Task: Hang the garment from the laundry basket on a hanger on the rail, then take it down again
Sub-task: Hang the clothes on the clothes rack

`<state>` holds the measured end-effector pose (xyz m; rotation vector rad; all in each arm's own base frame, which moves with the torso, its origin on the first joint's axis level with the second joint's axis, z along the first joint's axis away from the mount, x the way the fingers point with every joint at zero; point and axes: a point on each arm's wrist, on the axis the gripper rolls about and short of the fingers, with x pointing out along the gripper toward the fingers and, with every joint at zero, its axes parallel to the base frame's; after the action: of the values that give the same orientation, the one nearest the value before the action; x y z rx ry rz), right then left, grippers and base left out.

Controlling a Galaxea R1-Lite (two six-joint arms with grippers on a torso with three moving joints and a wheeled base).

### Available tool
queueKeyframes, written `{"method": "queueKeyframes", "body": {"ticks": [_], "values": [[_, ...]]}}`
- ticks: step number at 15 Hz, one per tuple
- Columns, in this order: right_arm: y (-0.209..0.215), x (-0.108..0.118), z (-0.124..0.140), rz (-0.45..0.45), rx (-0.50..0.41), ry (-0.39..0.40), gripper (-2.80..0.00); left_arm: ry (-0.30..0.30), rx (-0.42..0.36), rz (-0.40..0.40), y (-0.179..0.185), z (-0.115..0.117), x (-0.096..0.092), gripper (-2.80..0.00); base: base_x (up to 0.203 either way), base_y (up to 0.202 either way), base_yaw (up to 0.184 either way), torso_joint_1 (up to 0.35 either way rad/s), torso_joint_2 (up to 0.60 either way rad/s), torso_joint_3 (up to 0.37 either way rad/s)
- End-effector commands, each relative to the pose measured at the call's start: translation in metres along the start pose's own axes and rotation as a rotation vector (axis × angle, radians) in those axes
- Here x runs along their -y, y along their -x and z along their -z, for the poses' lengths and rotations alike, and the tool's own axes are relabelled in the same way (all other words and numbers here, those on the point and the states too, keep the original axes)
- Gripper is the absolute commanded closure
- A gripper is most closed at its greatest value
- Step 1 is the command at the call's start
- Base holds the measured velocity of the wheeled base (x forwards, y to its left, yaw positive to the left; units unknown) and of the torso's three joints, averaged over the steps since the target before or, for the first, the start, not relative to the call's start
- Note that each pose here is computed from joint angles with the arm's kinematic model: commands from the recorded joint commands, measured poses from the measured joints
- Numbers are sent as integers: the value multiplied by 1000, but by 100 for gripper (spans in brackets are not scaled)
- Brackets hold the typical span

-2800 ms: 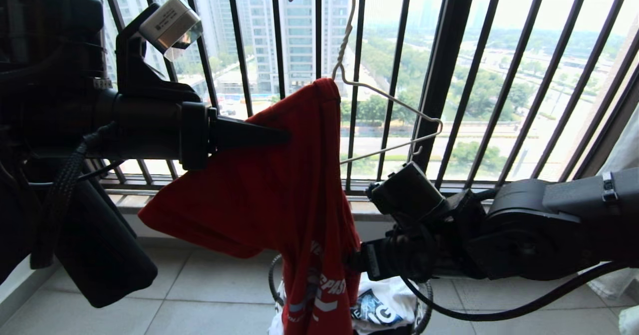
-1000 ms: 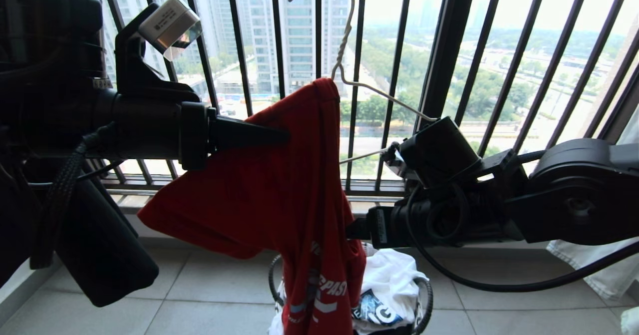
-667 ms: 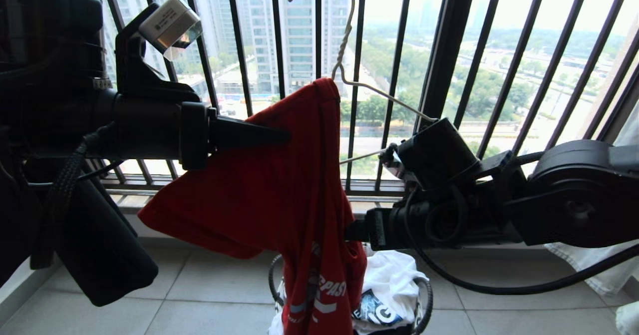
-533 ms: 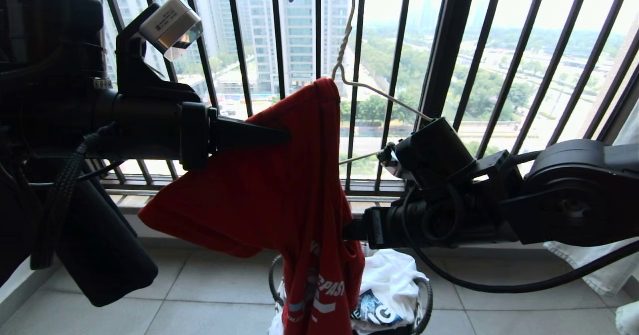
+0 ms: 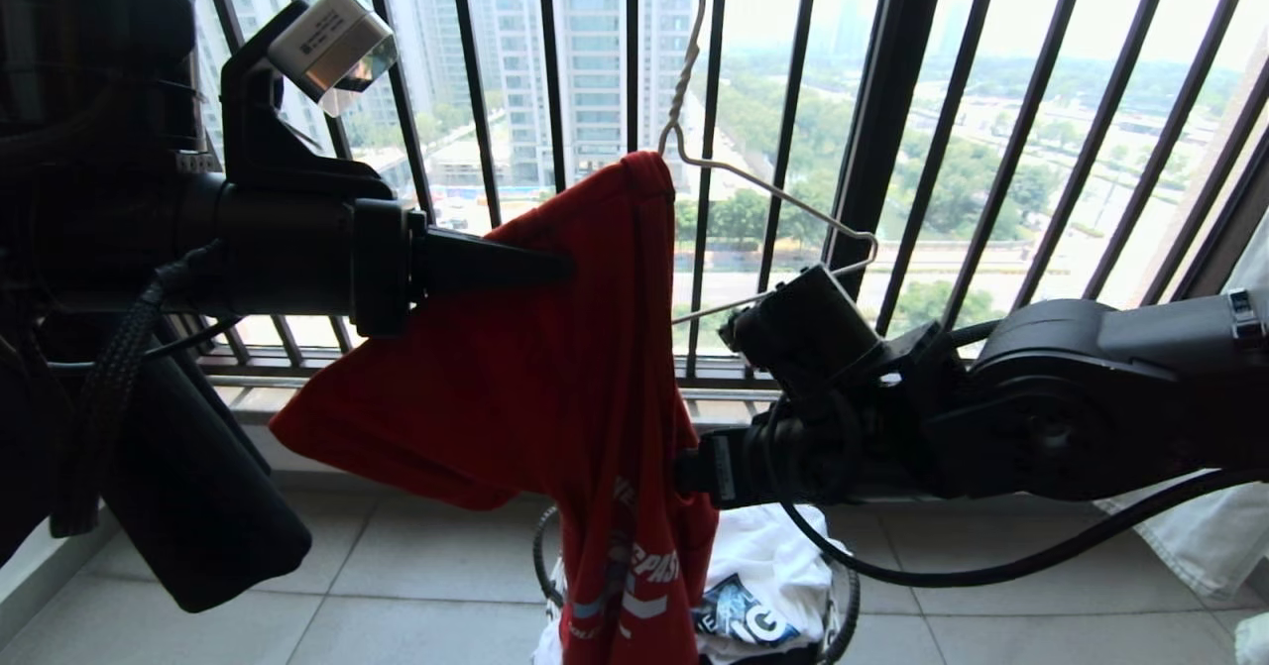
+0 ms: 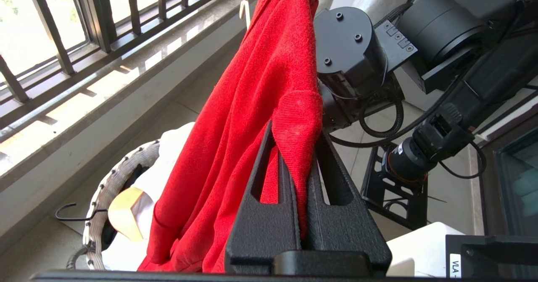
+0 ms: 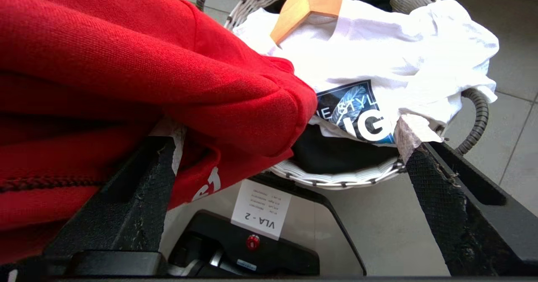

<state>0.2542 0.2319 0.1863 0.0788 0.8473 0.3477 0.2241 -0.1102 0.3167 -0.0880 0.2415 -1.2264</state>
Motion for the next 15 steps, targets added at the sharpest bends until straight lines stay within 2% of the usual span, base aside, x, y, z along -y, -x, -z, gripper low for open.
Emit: {"method": "queueKeyframes", "body": {"ticks": [1,8,9,12,15], "values": [[-10,-3,7,18,-40,32,-280,-2,2,5,1,-1,1,0,0,0,0,0,0,0],[-17,-8,19,32,-100,107,-280,-3,4,4,1,-1,1,0,0,0,0,0,0,0],[-18,-7,19,44,-97,117,-280,-3,4,4,1,-1,1,0,0,0,0,0,0,0],[-14,-1,24,155,-126,174,-280,-6,6,4,2,-1,2,0,0,0,0,0,0,0],[1,7,18,167,-116,166,-280,-8,8,3,3,-2,3,0,0,0,0,0,0,0]]}}
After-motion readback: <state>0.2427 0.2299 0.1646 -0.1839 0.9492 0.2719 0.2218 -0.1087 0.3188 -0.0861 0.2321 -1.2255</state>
